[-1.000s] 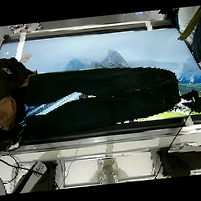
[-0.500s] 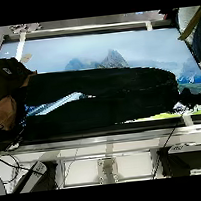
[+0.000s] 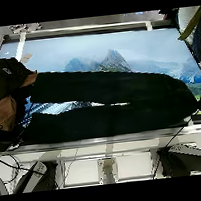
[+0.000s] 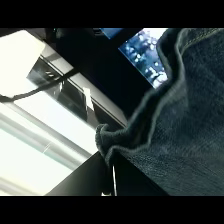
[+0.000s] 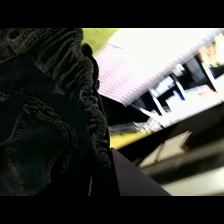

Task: Fold the clothes and pants, and hang the long-sleeved shirts on hangers.

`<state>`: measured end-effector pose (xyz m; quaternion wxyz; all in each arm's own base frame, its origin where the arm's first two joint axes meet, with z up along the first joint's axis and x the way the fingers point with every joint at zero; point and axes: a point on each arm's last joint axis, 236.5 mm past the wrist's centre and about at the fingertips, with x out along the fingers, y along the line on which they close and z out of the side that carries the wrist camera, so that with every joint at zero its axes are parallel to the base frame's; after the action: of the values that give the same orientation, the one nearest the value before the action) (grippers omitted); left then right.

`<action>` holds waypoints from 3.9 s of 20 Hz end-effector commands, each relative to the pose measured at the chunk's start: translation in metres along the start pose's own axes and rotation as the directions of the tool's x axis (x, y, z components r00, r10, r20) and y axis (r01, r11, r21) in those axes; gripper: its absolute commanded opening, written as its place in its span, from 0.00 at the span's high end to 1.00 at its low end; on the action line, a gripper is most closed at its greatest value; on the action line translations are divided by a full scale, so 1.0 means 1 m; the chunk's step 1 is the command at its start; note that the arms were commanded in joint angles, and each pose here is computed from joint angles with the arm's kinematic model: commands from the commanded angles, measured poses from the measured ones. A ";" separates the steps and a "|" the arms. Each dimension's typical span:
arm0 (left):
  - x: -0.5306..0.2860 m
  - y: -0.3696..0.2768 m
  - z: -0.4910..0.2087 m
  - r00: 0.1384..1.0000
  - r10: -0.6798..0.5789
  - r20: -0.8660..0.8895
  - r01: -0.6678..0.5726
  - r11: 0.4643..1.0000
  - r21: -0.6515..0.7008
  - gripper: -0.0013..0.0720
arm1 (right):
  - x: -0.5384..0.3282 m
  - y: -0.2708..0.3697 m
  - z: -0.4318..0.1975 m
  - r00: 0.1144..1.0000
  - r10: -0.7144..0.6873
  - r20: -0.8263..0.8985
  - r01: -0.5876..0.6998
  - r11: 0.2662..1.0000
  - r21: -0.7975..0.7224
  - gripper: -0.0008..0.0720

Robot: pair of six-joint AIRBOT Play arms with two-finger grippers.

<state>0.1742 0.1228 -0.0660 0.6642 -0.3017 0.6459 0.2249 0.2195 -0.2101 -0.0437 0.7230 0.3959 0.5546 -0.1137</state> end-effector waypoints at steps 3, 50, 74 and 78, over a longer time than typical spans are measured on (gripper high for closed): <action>-0.017 0.011 -0.002 0.997 0.053 0.054 -0.056 0.997 0.046 0.96 | -0.016 -0.043 -0.015 0.992 -0.126 -0.018 0.127 0.990 0.058 0.94; 0.037 0.024 -0.029 0.928 -0.309 -0.208 0.290 0.950 -0.120 0.38 | -0.121 0.013 -0.014 0.941 0.216 0.262 -0.257 0.957 0.137 0.41; 0.036 -0.042 -0.002 0.921 -0.365 -0.139 0.367 0.930 -0.009 0.96 | -0.008 -0.076 -0.072 0.996 0.019 0.083 -0.049 0.924 0.380 0.31; 0.027 -0.039 0.015 0.939 -0.341 -0.040 0.340 0.940 -0.032 0.96 | 0.006 -0.082 -0.072 0.997 0.048 0.059 -0.068 0.912 0.403 0.31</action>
<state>0.2056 0.0939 -0.0938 0.6582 -0.4230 0.6170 0.0847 0.1209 -0.2107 -0.0775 0.6490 0.5422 0.4898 -0.2119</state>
